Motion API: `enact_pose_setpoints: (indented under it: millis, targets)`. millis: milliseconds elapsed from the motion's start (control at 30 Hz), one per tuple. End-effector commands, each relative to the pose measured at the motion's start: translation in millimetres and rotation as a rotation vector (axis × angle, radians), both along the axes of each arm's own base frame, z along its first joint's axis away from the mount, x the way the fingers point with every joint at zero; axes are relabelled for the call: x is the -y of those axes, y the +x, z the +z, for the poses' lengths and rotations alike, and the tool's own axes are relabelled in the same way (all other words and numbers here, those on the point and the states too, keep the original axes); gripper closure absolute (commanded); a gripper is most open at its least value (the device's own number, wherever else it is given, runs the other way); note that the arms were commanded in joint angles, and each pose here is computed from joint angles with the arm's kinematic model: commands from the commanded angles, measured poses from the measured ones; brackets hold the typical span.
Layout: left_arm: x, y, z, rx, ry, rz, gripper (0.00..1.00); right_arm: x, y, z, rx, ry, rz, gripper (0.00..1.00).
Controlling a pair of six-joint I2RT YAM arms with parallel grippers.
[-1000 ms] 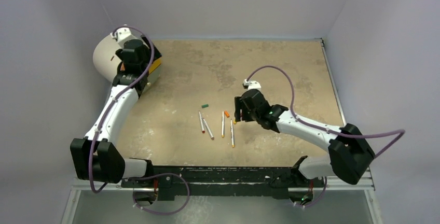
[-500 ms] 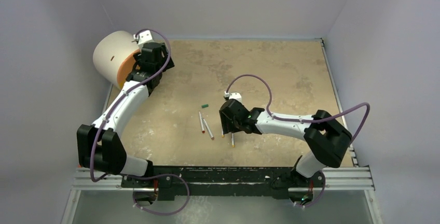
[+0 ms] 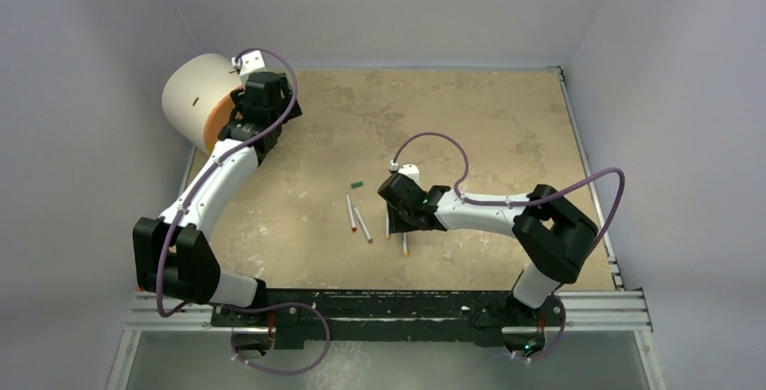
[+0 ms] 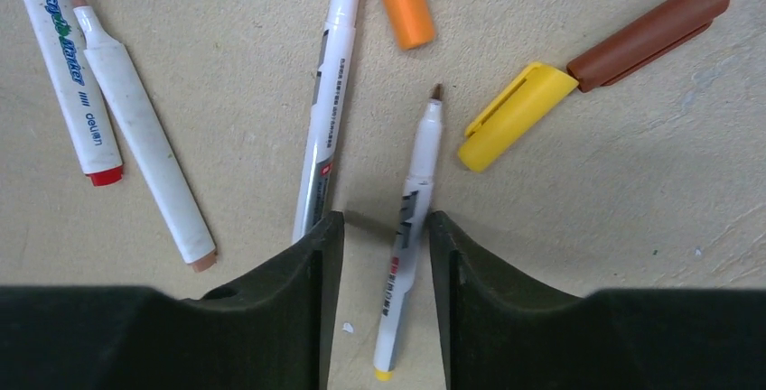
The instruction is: Insert the pens into the pen caps
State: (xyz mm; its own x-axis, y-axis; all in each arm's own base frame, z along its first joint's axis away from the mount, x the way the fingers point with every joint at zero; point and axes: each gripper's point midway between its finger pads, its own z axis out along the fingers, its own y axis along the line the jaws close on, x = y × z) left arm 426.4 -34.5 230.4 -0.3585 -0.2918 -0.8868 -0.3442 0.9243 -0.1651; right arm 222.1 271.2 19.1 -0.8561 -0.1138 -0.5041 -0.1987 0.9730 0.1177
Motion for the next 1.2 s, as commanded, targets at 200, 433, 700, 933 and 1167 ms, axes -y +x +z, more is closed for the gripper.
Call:
enact_pose_setpoints:
  millis: [200, 433, 700, 933, 1167]
  targets:
    - [-6, 3, 31, 0.047, 0.037, 0.02, 0.28, 6, 1, 6, 0.009, -0.015, -0.065, 0.92]
    - [-7, 2, 34, 0.026, 0.05, 0.017, 0.29, 4, 16, 53, 0.129, 0.054, -0.074, 1.0]
    - [68, 8, 57, 0.125, -0.179, -0.358, 0.29, 12, 58, 175, 0.443, 0.323, -0.082, 1.0]
    - [192, -47, 133, 0.536, -0.648, -0.953, 0.23, 58, 99, 309, 0.852, 0.591, -0.022, 1.0]
    - [245, -95, 164, 0.65, -0.79, -1.223, 0.22, 63, 92, 386, 1.065, 0.67, 0.034, 1.0]
